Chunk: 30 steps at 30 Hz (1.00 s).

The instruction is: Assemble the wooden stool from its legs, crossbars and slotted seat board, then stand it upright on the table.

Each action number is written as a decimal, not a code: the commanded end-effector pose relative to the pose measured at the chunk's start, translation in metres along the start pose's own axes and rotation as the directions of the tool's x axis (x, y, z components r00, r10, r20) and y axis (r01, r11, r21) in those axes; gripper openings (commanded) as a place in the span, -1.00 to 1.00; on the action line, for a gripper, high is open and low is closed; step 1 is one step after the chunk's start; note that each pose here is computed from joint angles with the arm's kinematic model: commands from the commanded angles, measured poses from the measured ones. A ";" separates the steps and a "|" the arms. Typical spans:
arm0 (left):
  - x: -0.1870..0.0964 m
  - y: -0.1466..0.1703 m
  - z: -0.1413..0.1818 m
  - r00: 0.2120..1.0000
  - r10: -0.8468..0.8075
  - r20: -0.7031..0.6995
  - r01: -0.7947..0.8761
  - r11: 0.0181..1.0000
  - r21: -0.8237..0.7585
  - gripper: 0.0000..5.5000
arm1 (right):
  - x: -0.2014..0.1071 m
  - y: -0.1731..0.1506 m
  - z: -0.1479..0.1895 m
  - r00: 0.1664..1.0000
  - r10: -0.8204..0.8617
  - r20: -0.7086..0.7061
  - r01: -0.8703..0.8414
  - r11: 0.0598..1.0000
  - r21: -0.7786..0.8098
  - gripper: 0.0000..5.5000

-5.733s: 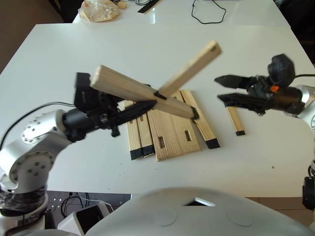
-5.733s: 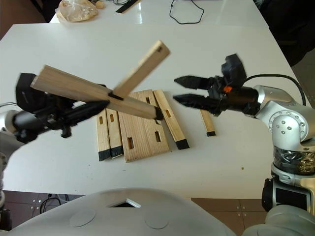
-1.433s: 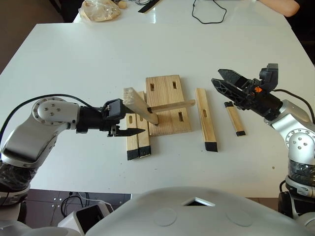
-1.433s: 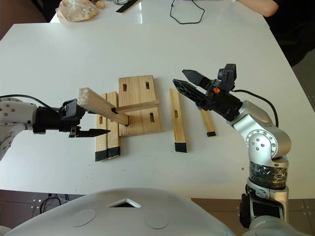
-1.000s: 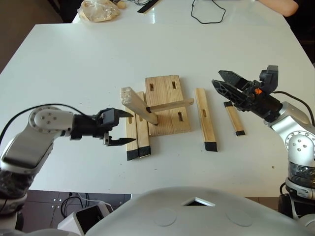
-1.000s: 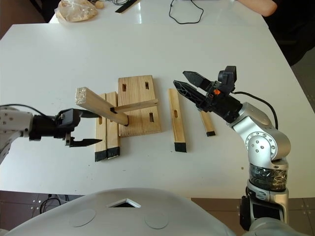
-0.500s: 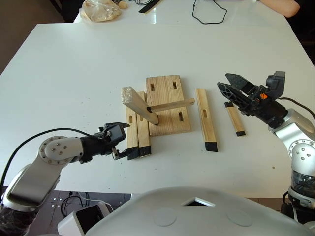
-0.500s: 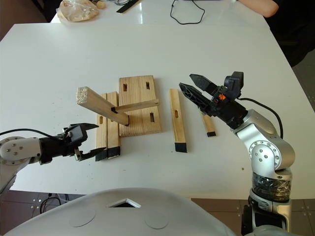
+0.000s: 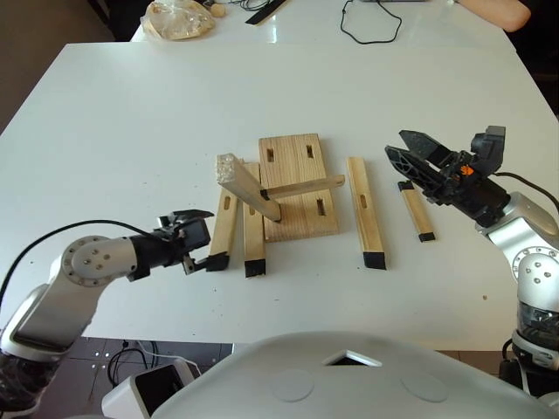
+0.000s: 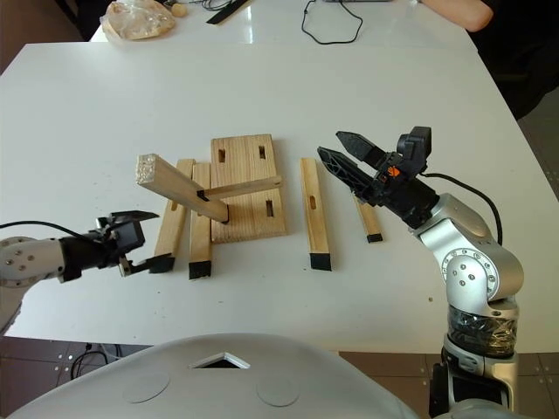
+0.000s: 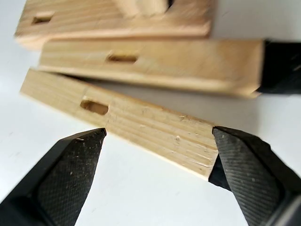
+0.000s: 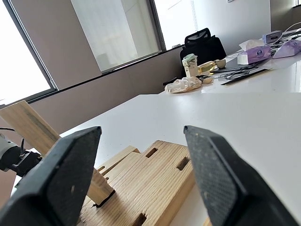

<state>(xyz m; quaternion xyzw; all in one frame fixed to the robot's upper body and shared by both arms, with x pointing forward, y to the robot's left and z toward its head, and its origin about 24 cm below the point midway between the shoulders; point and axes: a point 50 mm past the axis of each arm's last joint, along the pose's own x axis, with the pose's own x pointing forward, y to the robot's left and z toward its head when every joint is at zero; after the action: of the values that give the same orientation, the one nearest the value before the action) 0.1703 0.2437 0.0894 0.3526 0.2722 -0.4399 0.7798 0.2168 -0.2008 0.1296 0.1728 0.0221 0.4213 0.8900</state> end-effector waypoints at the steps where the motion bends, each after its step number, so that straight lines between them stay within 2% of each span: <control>1: -0.011 0.016 -0.027 0.990 0.000 -0.138 -0.002 1.000 -0.021 0.52 | -0.001 0.000 0.000 1.000 -0.016 -0.010 0.016 1.000 -0.013 0.18; 9: -0.025 0.052 -0.050 0.980 0.101 -0.172 -0.122 0.986 -0.114 0.52 | -0.001 0.001 -0.002 1.000 -0.018 -0.019 0.018 1.000 -0.013 0.18; 16: -0.026 0.060 -0.020 0.990 0.072 0.118 -0.034 0.953 -0.301 0.52 | 0.000 0.000 -0.004 0.999 -0.016 -0.032 0.016 1.000 -0.018 0.18; 21: -0.016 0.064 -0.020 0.990 0.082 0.118 -0.035 0.934 -0.356 0.52 | 0.002 -0.001 -0.006 0.999 -0.015 -0.044 0.014 0.999 -0.029 0.18; 30: 0.006 0.057 -0.047 0.989 0.146 0.015 -0.121 0.867 -0.484 0.52 | 0.005 -0.004 -0.005 0.999 -0.002 -0.052 0.000 1.000 -0.028 0.18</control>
<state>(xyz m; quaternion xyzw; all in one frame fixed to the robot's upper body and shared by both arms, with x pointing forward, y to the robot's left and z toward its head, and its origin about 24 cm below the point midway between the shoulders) 0.2175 0.2955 0.0875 0.1604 0.3075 -0.3359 0.8757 0.2184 -0.1974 0.1214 0.1566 0.0425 0.4216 0.8921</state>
